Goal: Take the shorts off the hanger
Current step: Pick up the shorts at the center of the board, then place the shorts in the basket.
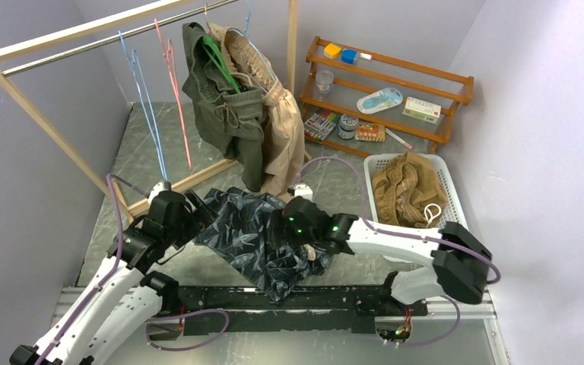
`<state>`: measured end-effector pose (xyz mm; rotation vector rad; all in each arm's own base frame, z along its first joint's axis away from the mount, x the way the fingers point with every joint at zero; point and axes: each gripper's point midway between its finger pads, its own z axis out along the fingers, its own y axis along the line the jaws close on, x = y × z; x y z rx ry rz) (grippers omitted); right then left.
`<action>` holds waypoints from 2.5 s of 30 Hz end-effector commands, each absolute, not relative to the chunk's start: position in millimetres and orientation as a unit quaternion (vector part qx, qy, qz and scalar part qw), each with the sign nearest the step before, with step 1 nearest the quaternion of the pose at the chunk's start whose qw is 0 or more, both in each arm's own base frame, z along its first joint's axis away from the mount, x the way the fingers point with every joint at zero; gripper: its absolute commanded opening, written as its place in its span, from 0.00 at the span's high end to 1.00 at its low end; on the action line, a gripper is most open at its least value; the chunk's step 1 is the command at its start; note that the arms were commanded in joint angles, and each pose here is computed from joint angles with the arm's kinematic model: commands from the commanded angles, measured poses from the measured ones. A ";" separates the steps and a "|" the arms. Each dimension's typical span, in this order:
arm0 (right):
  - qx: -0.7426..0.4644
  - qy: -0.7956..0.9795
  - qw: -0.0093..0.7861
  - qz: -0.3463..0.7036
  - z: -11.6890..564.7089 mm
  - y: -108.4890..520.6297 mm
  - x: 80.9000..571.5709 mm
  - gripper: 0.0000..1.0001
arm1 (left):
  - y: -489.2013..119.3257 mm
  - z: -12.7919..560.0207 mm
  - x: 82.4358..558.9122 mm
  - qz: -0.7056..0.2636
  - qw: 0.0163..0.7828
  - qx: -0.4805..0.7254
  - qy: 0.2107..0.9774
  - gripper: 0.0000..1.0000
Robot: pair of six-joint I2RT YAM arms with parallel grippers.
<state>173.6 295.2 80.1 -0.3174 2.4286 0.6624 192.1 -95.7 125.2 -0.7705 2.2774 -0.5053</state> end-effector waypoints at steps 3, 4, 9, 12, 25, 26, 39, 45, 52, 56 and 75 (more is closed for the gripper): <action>-0.093 0.946 0.305 0.052 40.5 275.1 174.2 0.00 | -93.1 125.7 193.5 -0.191 0.341 -0.298 0.871 0.01; -0.090 0.946 0.308 0.031 35.8 276.0 173.1 0.00 | -92.5 125.9 193.3 -0.191 0.342 -0.298 0.870 0.01; -0.078 0.948 0.307 -0.044 9.2 286.0 177.9 0.00 | -90.9 127.4 193.3 -0.191 0.346 -0.304 0.867 0.01; -0.092 0.946 0.300 -0.081 -6.6 284.1 178.5 0.00 | -90.7 128.1 192.5 -0.192 0.346 -0.304 0.867 0.01; 0.002 0.926 0.370 -0.075 24.5 204.8 191.7 0.99 | -91.9 125.8 193.4 -0.193 0.345 -0.302 0.867 0.01; 0.014 0.921 0.383 -0.072 37.9 200.3 195.6 1.00 | -92.2 126.1 193.7 -0.192 0.345 -0.300 0.868 0.01; 0.138 0.819 0.556 0.032 265.6 141.8 233.9 1.00 | -94.4 121.2 193.1 -0.194 0.337 -0.302 0.870 0.02; 0.186 0.770 0.611 -0.010 342.6 98.7 234.0 1.00 | -95.6 119.8 192.7 -0.194 0.333 -0.299 0.873 0.02; 0.228 0.726 0.637 -0.124 381.9 48.6 241.2 1.00 | -98.5 116.6 191.4 -0.198 0.324 -0.299 0.876 0.02; 0.219 0.716 0.632 -0.198 387.0 32.3 259.9 1.00 | -96.1 119.1 190.9 -0.196 0.328 -0.305 0.873 0.02; 0.361 0.708 0.541 -0.277 343.6 -102.0 263.2 0.95 | -98.1 120.5 190.3 -0.205 0.330 -0.301 0.871 0.02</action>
